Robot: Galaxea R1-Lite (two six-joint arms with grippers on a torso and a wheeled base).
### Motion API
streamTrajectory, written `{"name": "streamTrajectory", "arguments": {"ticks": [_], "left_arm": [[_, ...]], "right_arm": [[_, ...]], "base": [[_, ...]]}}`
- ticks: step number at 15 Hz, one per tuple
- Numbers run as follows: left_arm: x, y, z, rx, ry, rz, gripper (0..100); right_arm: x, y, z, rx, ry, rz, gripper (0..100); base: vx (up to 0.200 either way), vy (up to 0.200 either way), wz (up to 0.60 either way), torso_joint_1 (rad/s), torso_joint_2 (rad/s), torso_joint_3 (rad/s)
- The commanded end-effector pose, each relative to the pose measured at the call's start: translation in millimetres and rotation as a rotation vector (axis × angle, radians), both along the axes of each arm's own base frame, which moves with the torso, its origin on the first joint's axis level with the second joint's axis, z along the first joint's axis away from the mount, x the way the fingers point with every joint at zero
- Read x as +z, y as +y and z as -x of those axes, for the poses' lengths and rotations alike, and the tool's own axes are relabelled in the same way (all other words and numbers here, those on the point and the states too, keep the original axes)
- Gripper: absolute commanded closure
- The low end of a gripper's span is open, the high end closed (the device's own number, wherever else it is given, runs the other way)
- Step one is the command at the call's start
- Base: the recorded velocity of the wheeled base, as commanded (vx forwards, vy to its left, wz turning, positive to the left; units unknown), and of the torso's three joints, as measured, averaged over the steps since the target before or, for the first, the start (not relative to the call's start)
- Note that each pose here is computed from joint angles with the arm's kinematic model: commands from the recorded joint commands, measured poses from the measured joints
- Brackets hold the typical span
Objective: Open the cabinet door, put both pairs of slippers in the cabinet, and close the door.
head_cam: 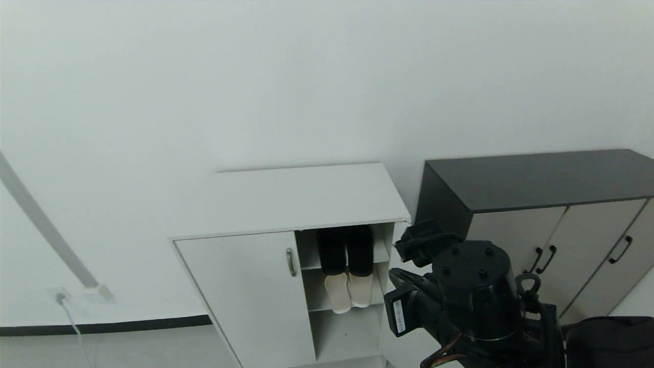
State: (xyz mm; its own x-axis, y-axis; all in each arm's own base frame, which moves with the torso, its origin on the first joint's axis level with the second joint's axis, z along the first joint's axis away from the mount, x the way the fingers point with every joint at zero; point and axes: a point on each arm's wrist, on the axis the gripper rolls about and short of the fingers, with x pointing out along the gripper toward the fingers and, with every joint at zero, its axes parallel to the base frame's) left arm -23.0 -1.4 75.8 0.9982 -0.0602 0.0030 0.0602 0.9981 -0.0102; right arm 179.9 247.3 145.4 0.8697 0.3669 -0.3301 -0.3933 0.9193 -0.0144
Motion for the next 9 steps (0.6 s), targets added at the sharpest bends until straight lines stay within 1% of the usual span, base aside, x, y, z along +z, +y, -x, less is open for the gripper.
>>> {"name": "streamTrajectory", "arguments": {"ticks": [1,3,5,9], "left_arm": [[0.2,0.0,-0.1,0.0,0.0,0.0,100],[0.2,0.0,-0.1,0.0,0.0,0.0,100],[0.2,0.0,-0.1,0.0,0.0,0.0,100],[0.2,0.0,-0.1,0.0,0.0,-0.001,100]], "right_arm": [[0.1,0.0,0.0,0.0,0.0,0.0,100],[-0.4,-0.1,-0.4,-0.002,0.0,-0.001,100],[-1.2,-0.5,-0.1,-0.001,0.001,0.002,100],[-2.8,-2.3,-1.8,-0.006,0.002,0.015,100]], "base": [[0.0,0.0,-0.6,0.036,0.01,-0.002],[0.0,0.0,-0.6,0.002,0.0,0.005],[0.0,0.0,0.0,0.083,-0.21,-0.107],[0.0,0.0,0.0,0.01,-0.02,-0.01]]}}
